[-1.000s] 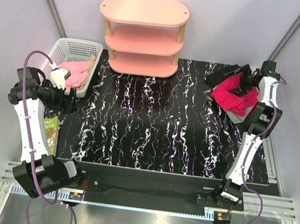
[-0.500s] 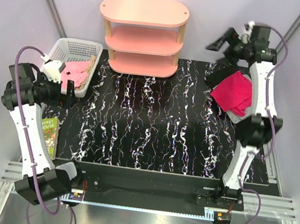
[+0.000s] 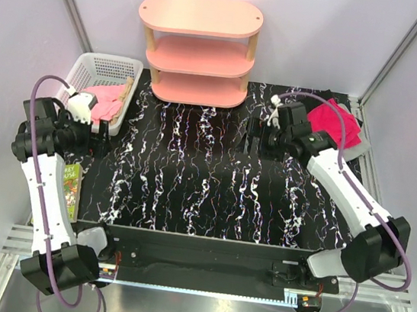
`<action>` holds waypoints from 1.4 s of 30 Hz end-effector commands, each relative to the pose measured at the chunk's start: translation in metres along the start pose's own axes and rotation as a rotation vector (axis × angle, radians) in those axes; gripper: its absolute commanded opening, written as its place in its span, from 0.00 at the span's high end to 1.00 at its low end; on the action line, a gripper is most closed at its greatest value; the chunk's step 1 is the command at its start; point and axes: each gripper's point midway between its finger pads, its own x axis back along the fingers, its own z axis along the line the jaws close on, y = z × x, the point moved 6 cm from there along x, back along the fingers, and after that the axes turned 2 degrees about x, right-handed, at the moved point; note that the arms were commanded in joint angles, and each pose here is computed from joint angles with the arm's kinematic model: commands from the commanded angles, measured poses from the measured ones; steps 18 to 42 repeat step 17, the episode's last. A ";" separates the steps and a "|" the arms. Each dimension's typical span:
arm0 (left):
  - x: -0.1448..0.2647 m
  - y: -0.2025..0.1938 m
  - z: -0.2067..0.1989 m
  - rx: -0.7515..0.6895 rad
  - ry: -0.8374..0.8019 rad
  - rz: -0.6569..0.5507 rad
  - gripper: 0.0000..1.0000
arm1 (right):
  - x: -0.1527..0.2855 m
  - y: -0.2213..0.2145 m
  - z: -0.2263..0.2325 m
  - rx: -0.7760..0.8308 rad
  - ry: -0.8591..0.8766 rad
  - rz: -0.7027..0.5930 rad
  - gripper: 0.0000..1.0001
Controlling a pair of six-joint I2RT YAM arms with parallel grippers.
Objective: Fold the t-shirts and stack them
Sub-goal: Neatly place the folded tshirt to the corner
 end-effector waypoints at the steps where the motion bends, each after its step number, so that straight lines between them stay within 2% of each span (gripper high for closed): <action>1: -0.001 0.008 0.004 -0.002 0.037 -0.060 0.06 | 0.010 0.011 0.002 0.071 -0.042 -0.119 0.01; 11: -0.001 0.009 0.003 0.016 0.039 -0.070 0.06 | 0.025 0.016 0.012 0.121 -0.028 -0.157 0.00; 42: 0.002 0.009 0.000 0.008 0.036 -0.082 0.06 | 0.026 0.015 0.015 0.123 -0.019 -0.159 0.00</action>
